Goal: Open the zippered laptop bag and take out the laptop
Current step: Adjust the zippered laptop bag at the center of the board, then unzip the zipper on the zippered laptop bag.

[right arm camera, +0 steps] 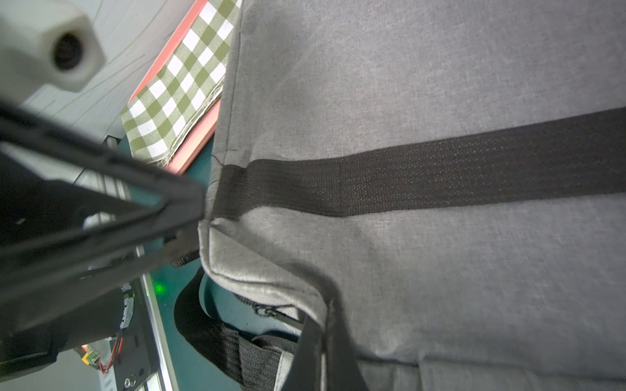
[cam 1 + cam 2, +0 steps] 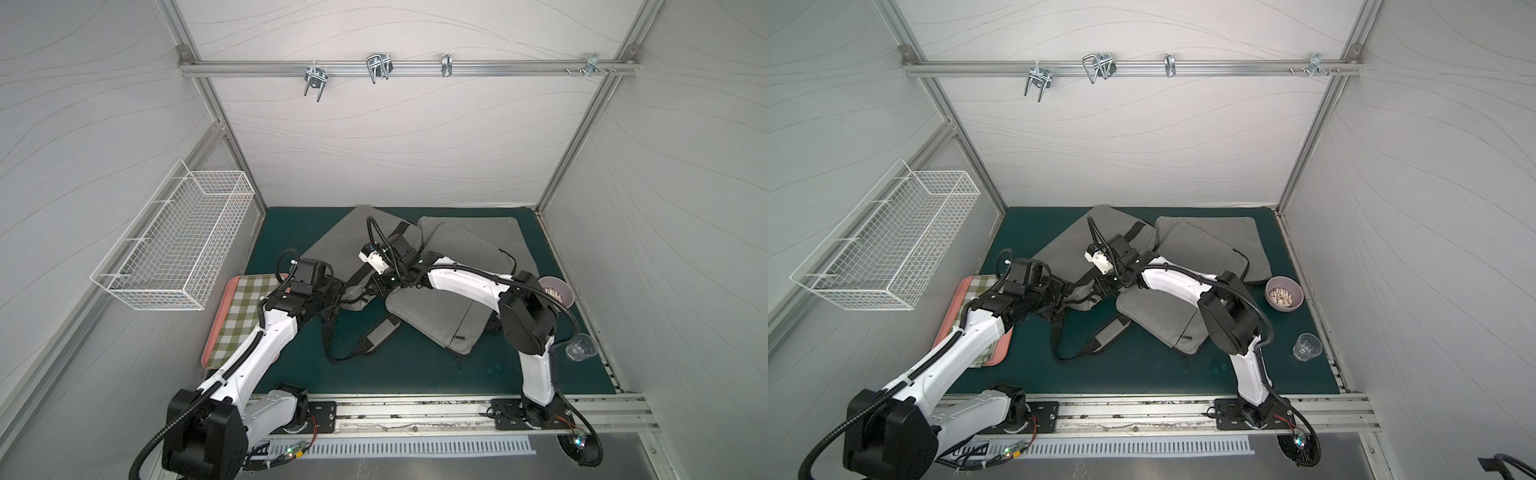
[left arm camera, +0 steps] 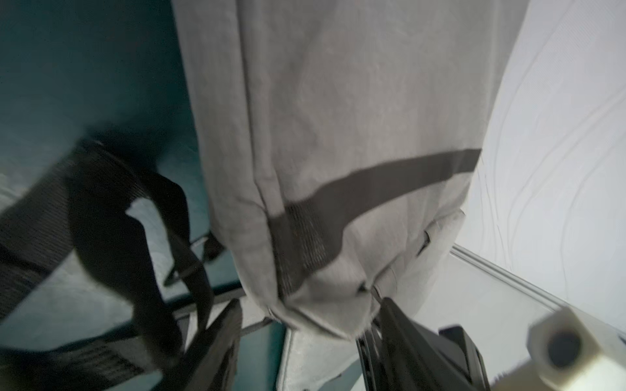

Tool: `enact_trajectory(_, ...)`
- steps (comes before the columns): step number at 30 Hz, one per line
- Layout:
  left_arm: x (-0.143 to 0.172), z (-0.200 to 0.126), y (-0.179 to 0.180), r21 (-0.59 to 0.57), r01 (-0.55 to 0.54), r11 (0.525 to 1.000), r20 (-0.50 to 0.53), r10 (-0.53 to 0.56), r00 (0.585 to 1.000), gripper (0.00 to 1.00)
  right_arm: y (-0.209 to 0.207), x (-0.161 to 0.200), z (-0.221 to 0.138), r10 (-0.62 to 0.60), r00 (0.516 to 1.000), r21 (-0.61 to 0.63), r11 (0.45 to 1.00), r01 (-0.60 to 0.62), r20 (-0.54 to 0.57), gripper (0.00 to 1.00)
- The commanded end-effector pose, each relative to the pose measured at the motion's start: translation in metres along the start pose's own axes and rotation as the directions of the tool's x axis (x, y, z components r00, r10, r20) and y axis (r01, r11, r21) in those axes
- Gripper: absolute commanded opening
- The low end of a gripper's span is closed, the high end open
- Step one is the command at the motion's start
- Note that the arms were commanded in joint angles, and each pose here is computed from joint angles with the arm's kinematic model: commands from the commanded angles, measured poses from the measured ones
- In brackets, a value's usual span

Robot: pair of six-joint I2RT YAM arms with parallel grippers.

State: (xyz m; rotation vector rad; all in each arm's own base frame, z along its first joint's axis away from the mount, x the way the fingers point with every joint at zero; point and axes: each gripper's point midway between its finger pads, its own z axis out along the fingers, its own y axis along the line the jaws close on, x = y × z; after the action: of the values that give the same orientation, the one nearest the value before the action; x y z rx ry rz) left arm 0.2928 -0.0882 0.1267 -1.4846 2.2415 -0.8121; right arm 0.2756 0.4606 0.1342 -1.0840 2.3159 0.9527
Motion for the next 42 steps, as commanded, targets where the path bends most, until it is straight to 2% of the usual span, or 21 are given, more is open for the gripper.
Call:
enact_trajectory(1, -0.007, 0.007, -0.011, 0.042, 0.059, 0.997, -0.007, -0.059, 0.998, 0.6, 0.04, -0.032, -0.027, -0.064, 0.991, -0.072, 0.995, 0.073, 0.12, 0.0)
enact_trajectory(9, -0.014, 0.022, 0.006, 0.028, 0.082, 0.996, -0.031, -0.081, 0.996, 0.45, 0.054, -0.028, -0.024, -0.083, 0.988, -0.107, 0.989, 0.097, 0.128, 0.0)
enact_trajectory(13, -0.024, 0.023, 0.006, 0.035, 0.068, 0.997, -0.022, -0.068, 0.997, 0.26, 0.061, -0.027, -0.023, -0.098, 0.985, -0.128, 0.985, 0.116, 0.14, 0.0)
enact_trajectory(17, -0.033, 0.023, -0.009, 0.07, 0.026, 0.997, -0.065, -0.021, 0.998, 0.0, 0.059, -0.022, -0.018, -0.105, 0.986, -0.129, 0.984, 0.122, 0.129, 0.0)
enact_trajectory(21, -0.038, 0.018, -0.027, 0.096, -0.071, 0.993, -0.089, 0.079, 0.993, 0.0, 0.052, -0.017, -0.012, -0.122, 0.986, -0.102, 0.986, 0.134, 0.117, 0.03)
enact_trajectory(24, -0.042, 0.018, -0.032, 0.1, -0.106, 0.989, -0.12, 0.117, 0.986, 0.0, 0.05, -0.015, -0.015, -0.14, 0.983, -0.084, 0.985, 0.15, 0.121, 0.27)
enact_trajectory(27, -0.044, 0.019, -0.036, 0.11, -0.135, 0.985, -0.132, 0.149, 0.98, 0.0, 0.053, -0.012, -0.027, -0.168, 0.976, -0.062, 0.982, 0.178, 0.142, 0.36)
enact_trajectory(30, -0.044, 0.019, -0.039, 0.112, -0.151, 0.982, -0.142, 0.166, 0.976, 0.0, 0.067, 0.008, -0.035, -0.194, 0.971, -0.067, 0.977, 0.205, 0.143, 0.38)
enact_trajectory(34, -0.045, 0.019, -0.04, 0.112, -0.162, 0.98, -0.145, 0.177, 0.973, 0.0, 0.09, 0.035, -0.021, -0.223, 0.967, -0.11, 0.965, 0.237, 0.124, 0.38)
enact_trajectory(42, -0.041, 0.018, -0.036, 0.098, -0.2, 0.975, -0.166, 0.214, 0.963, 0.0, 0.075, 0.024, 0.028, -0.165, 0.966, -0.091, 0.978, 0.186, 0.2, 0.41)
